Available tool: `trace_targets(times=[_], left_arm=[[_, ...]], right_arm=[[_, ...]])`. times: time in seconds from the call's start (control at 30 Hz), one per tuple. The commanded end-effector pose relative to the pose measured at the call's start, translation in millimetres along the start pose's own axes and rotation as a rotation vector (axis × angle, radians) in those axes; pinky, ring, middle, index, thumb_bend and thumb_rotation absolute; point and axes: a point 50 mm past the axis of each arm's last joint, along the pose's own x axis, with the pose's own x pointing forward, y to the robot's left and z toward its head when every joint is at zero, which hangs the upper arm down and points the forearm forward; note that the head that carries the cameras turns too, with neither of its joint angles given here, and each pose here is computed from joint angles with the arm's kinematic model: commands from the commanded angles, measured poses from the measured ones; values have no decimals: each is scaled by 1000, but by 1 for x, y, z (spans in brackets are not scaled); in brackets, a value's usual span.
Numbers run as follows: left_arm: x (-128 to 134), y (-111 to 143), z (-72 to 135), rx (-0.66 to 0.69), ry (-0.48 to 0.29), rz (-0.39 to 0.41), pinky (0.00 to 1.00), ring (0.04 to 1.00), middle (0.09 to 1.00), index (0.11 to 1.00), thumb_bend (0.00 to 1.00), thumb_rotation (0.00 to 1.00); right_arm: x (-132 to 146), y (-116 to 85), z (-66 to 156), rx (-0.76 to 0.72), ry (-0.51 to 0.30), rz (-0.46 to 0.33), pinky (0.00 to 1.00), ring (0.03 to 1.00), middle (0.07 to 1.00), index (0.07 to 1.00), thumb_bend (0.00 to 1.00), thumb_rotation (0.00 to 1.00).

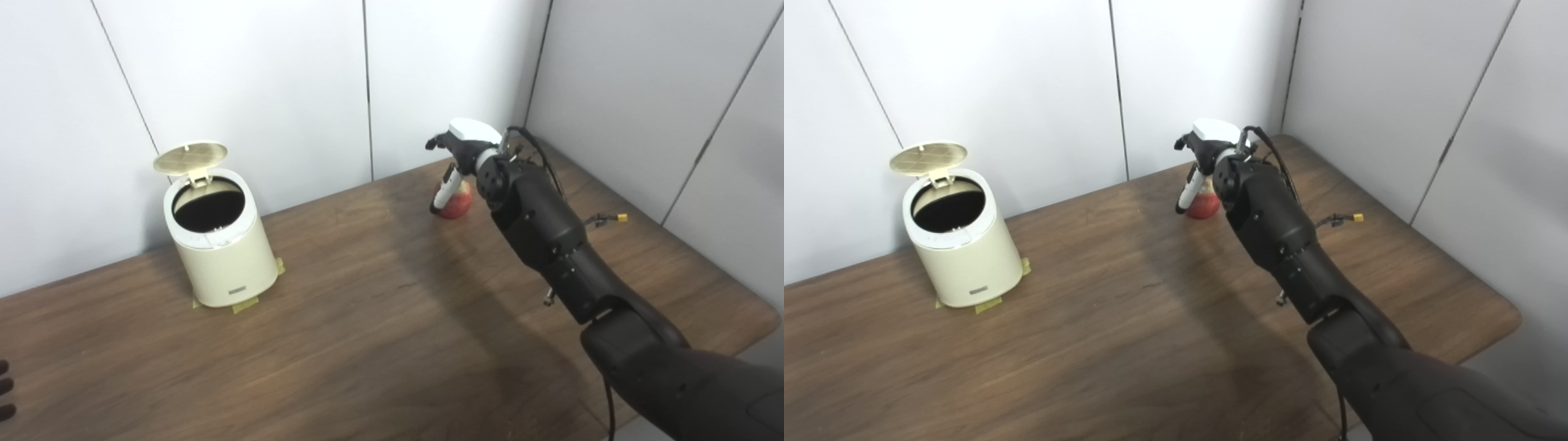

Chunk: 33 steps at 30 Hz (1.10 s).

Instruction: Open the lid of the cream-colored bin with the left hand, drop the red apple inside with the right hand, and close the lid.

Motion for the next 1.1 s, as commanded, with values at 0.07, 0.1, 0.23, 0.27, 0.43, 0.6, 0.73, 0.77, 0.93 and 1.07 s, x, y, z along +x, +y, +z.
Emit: trace_targets(times=[0.07,0.1,0.23,0.27,0.43,0.6,0.73,0.77,0.93,1.07], left_arm=[[-1,5,19,20,-83,16,713,811,837,850,304,639],[-2,5,19,19,-82,17,715,811,838,849,303,635],[-3,5,18,24,-82,19,707,807,836,841,319,629],[-3,5,18,24,-83,20,705,805,835,841,319,628],[-4,4,18,30,-84,20,709,803,833,839,319,624],[-6,3,18,13,-86,16,718,809,837,840,311,594],[-7,3,19,-1,-85,17,734,817,840,840,328,597],[-8,4,19,1,-85,19,734,815,837,837,329,595],[-9,5,19,-13,-82,24,733,814,836,833,340,581],[-9,4,20,-21,-84,23,729,806,828,830,331,555]], right_arm=[[3,-39,6,-41,-15,-114,842,907,892,828,959,165],[3,-38,5,-39,-16,-111,820,897,890,826,960,165],[4,-33,3,-33,-16,-102,801,899,884,823,971,165],[5,-32,2,-32,-15,-101,801,898,881,822,975,163],[6,-27,1,-35,-15,-107,813,896,873,823,974,152],[7,-23,1,-58,-17,-111,841,895,870,817,953,140],[8,-17,-1,-116,-16,-111,844,889,870,811,932,131],[8,-16,-2,-132,-16,-109,854,889,870,809,927,127],[9,-11,-7,-201,-5,-103,898,882,861,812,906,133],[10,-9,-8,-211,-5,-99,911,865,838,806,907,135]])
